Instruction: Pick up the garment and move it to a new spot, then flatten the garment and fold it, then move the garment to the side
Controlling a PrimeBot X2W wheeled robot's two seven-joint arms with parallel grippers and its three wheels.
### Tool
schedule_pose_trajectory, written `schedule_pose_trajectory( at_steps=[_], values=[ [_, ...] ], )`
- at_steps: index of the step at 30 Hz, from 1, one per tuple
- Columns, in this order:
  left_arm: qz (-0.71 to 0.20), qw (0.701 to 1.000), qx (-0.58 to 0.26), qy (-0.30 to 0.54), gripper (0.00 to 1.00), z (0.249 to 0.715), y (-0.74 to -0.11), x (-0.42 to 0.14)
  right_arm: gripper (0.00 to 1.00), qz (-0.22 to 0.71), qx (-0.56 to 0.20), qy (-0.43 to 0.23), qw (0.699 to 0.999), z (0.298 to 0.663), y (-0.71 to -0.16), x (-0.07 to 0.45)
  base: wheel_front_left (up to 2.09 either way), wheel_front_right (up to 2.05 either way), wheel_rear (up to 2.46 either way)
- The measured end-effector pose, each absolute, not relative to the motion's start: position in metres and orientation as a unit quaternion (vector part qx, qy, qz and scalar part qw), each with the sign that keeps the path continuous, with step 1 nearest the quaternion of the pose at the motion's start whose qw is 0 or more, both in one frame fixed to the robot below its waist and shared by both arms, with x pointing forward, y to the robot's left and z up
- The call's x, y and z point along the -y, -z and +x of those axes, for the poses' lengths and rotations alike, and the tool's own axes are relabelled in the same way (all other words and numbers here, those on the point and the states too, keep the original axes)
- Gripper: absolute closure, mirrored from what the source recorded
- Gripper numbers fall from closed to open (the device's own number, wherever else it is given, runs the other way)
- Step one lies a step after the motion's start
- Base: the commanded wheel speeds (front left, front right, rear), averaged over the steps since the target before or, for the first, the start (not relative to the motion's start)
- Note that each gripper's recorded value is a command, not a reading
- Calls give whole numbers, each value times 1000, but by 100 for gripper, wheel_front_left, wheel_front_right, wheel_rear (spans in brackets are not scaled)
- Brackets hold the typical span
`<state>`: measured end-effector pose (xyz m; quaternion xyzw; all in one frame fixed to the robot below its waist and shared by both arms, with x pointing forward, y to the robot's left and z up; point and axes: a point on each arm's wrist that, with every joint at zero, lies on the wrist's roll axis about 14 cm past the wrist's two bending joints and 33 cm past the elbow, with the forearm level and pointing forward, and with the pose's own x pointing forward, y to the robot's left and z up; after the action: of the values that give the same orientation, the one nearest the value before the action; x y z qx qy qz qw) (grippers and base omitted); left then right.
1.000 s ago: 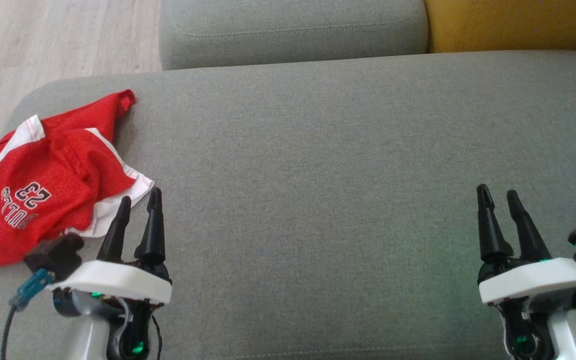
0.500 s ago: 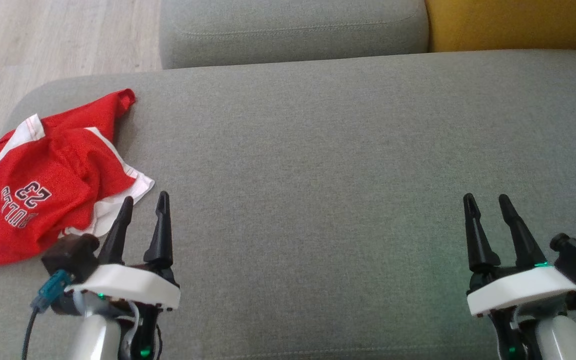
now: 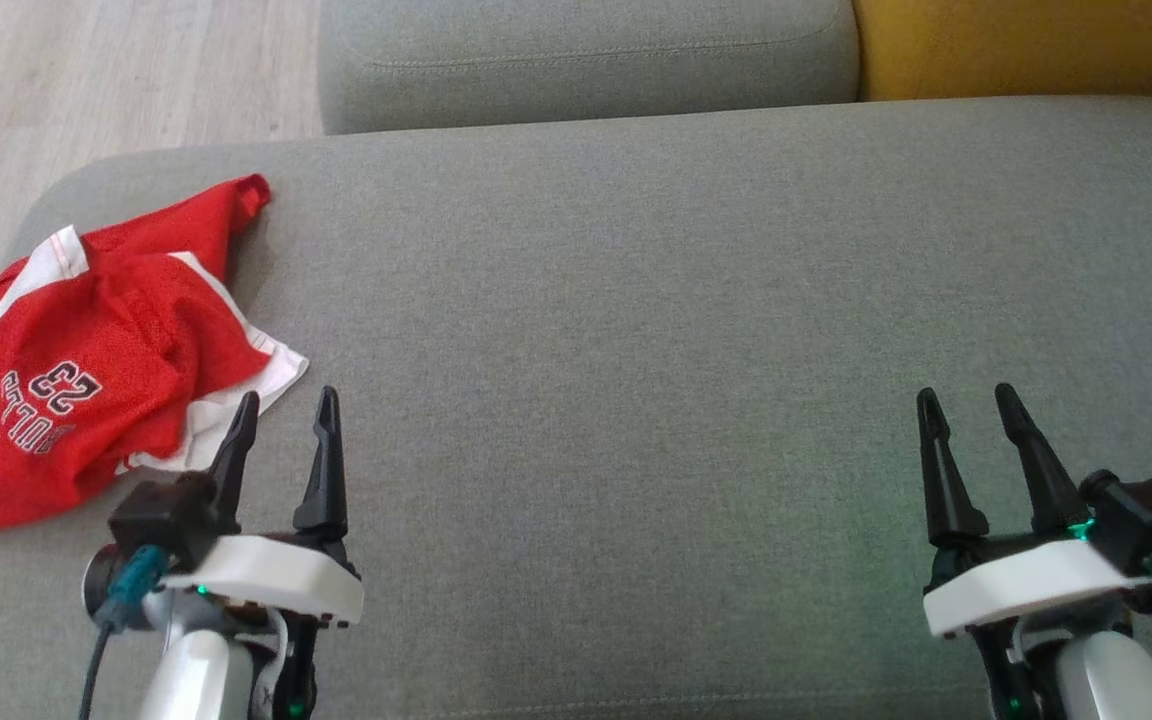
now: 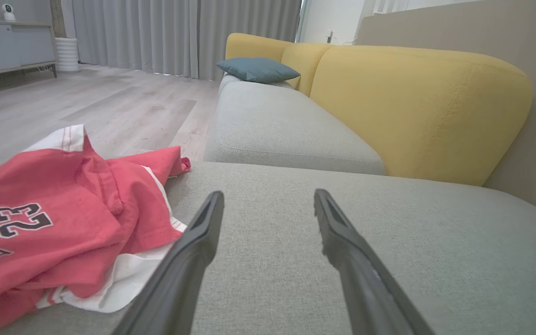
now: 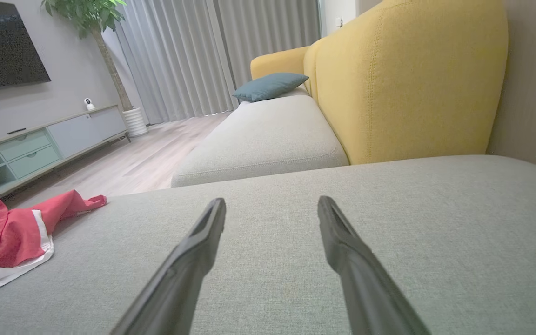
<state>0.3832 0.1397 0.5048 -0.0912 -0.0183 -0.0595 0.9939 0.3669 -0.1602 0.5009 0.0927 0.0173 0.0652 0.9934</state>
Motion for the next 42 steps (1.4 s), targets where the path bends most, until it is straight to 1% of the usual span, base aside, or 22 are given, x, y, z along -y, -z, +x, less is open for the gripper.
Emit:
schedule_pose_trajectory(
  at_steps=[13, 32, 37, 42],
  values=[
    [-26, 997, 23, 66, 0, 382, -499, -138, 0, 33, -8, -68, 997, 368, -501, 160, 0, 0, 0],
    [-30, 998, 13, 52, 0, 381, -493, -144, 0, 43, -11, -65, 997, 371, -496, 159, 0, 0, 0],
    [-29, 999, 12, 37, 0, 377, -492, -153, 0, 43, -10, -80, 996, 375, -497, 149, 0, 0, 0],
    [-28, 1000, 11, 6, 0, 367, -491, -173, 0, 44, -7, -116, 992, 384, -499, 125, 0, 0, 0]
  ],
)
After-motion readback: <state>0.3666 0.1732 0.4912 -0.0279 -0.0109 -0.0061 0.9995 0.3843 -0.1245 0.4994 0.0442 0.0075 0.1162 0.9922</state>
